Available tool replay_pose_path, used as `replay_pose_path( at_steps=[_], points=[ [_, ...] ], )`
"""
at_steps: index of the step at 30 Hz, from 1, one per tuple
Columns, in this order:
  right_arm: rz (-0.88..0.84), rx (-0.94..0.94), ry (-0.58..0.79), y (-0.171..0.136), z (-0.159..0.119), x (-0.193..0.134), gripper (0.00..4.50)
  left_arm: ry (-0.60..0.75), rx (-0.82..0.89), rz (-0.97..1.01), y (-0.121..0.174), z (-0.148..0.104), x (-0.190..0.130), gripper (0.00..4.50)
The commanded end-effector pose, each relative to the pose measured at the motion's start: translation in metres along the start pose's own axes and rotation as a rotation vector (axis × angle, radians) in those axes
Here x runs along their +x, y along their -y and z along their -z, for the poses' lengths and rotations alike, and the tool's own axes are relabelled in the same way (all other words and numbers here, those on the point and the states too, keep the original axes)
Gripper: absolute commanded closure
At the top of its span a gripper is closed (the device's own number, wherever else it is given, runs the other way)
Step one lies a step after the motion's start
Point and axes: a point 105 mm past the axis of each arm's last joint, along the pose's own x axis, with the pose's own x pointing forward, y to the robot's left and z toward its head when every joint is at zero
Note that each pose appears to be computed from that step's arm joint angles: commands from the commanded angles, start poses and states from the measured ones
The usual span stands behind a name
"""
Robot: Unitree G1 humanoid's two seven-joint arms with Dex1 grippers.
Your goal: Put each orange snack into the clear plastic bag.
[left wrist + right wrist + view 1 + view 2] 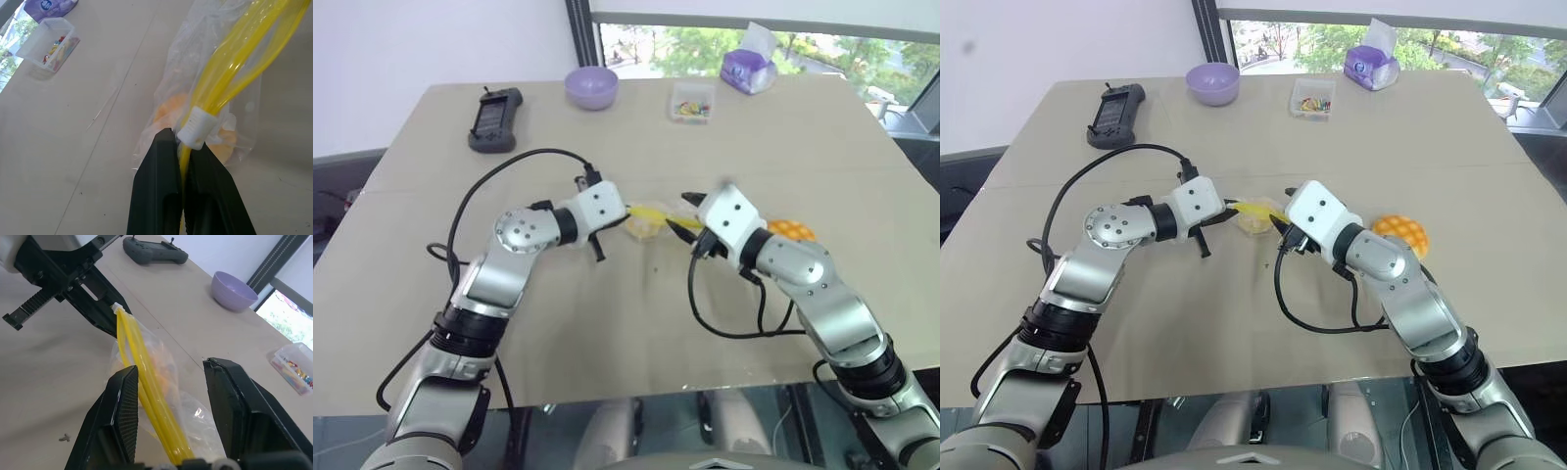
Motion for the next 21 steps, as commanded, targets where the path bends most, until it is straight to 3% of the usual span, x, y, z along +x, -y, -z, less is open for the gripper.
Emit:
replay_pose_path(
  at_steps=[1,12,17,21],
  points=[
    [0.009,-0.07,0.031,0.005,-0.01,0.001,2.19,0.031,0.031,-0.019,-0.007,-0.012,-0.002,4.5],
    [0.047,-0.078,-0.026,0.014,0.003,0.01,2.19,0.053,0.048,-0.009,-0.002,-0.017,-0.001,4.5],
    [0.177,0.161,-0.027,0.03,0.009,0.015,2.19,0.074,0.091,0.013,0.006,-0.02,0.001,4.5],
    [0.187,0.116,-0.11,0.03,0.026,0.014,2.19,0.089,0.104,0.016,0.007,-0.022,0.002,4.5]
  ],
)
